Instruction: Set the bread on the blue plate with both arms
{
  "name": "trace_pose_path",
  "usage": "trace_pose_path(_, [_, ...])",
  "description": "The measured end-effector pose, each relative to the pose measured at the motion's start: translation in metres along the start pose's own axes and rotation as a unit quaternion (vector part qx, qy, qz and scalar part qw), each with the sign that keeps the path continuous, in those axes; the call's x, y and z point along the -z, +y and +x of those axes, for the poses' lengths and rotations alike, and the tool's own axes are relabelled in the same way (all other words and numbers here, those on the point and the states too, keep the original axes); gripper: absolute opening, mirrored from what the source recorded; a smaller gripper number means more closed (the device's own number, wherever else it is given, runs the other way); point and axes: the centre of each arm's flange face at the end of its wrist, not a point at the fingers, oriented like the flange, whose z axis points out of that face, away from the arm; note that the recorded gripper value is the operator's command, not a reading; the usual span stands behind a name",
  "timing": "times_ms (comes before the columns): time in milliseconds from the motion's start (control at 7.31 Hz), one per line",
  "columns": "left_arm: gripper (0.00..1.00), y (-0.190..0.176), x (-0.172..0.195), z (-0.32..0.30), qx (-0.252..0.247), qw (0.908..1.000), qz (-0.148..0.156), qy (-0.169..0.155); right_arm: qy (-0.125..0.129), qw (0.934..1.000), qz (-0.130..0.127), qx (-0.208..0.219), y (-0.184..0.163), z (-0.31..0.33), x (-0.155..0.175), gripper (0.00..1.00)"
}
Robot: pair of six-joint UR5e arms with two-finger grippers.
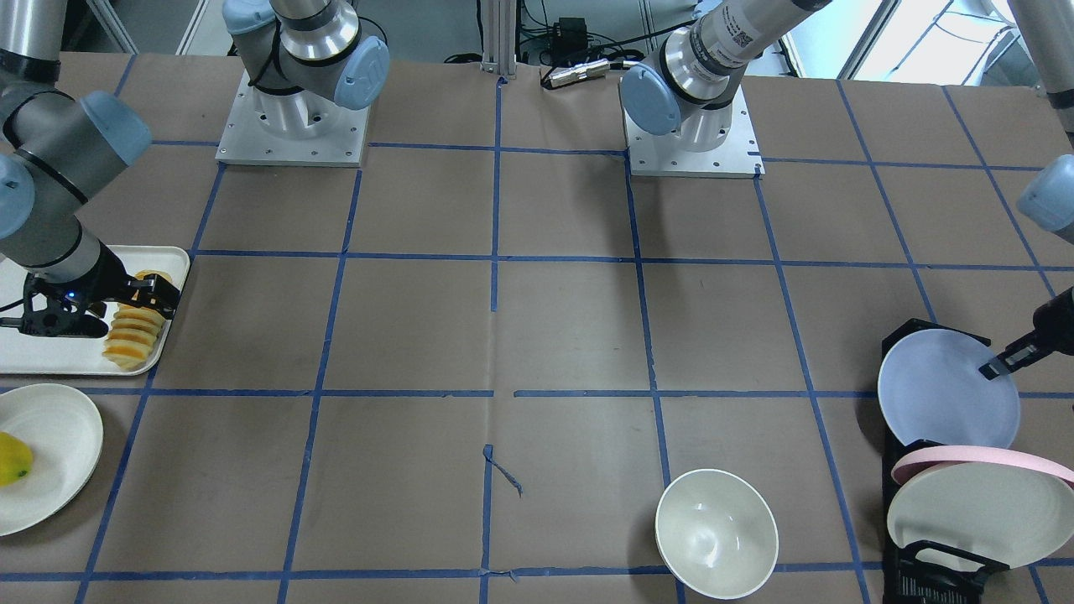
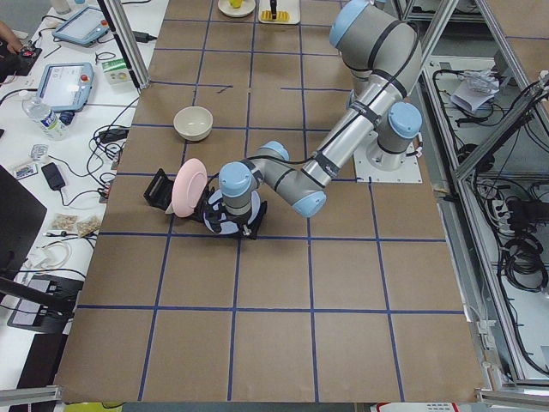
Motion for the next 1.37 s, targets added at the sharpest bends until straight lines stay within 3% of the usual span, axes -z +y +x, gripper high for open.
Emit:
trace_pose_path(137, [0.0, 0.001, 0.005, -0.001, -0.001, 1.0, 0.002, -0.001, -0.003, 1.0, -0.005, 0.0, 0.0, 0.003, -0.005, 1.0])
trace_pose_path(274, [0.0, 0.004, 0.01, -0.001, -0.002, 1.0, -0.001, -0.001, -0.006, 0.9999, -0.009, -0.002, 0.002, 0.01, -0.009, 0.89])
trace_pose_path(821, [0.0, 0.021, 0.068, 0.002, -0.007, 0.9998, -0.019, 0.004, -0.017, 0.9997, -0.013, -0.009, 0.007, 0.028, -0.015, 0.07])
trace_pose_path(958, [0.0, 0.025, 0.073, 0.0, -0.005, 0.9997, -0.023, 0.006, -0.018, 0.9997, -0.012, -0.009, 0.006, 0.028, -0.015, 0.0])
trace_pose_path(1095, [0.0, 0.025, 0.066, -0.003, -0.002, 0.9996, -0.028, 0.01, -0.019, 0.9997, -0.011, -0.01, 0.006, 0.028, -0.013, 0.0])
trace_pose_path(1232, [0.33, 0.021, 0.055, -0.007, -0.001, 0.9996, -0.028, 0.011, -0.021, 0.9997, -0.006, -0.01, 0.005, 0.028, -0.011, 0.0])
trace_pose_path(1368, [0.33, 0.013, 0.041, -0.01, 0.001, 0.9997, -0.023, 0.01, -0.025, 0.9996, 0.001, -0.011, 0.004, 0.028, -0.007, 0.0])
